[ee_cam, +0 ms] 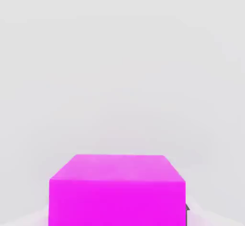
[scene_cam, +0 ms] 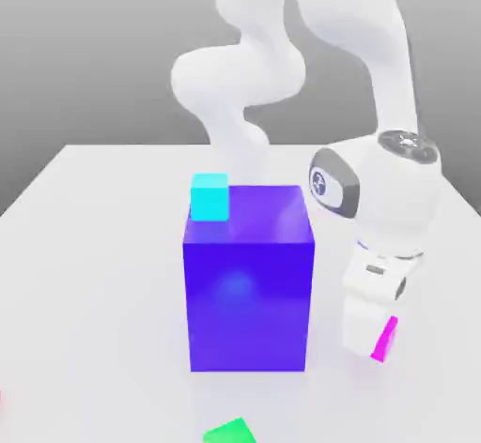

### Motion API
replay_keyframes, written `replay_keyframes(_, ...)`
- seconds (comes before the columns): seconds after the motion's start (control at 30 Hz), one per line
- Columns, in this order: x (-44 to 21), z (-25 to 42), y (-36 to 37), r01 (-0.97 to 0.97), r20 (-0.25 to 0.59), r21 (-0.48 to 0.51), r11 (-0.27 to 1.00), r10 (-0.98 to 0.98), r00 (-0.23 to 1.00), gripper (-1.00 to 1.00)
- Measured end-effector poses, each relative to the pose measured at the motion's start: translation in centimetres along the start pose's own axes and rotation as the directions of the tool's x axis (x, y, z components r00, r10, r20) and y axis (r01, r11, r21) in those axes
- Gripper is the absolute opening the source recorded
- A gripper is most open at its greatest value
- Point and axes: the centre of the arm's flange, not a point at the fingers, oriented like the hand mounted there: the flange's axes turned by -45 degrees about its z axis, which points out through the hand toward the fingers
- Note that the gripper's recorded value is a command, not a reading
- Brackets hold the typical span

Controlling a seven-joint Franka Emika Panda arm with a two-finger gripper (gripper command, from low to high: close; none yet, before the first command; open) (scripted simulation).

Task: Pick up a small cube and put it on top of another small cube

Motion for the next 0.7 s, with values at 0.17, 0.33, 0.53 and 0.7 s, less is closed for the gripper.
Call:
replay_keyframes(0.17,-0.9,-2.4,9.2,-0.03,0.001,0.003,1.0,0.03,1.0,-1.0)
replay_keyframes(0.33,-4.9,-4.7,20.2,-0.062,0.0,0.004,0.998,0.062,0.998,-1.0)
replay_keyframes(0.53,-7.8,-0.3,25.0,-0.073,-0.001,0.003,0.997,0.073,0.997,1.0)
replay_keyframes(0.7,-7.8,-0.3,25.0,-0.073,-0.001,0.003,0.997,0.073,0.997,1.0)
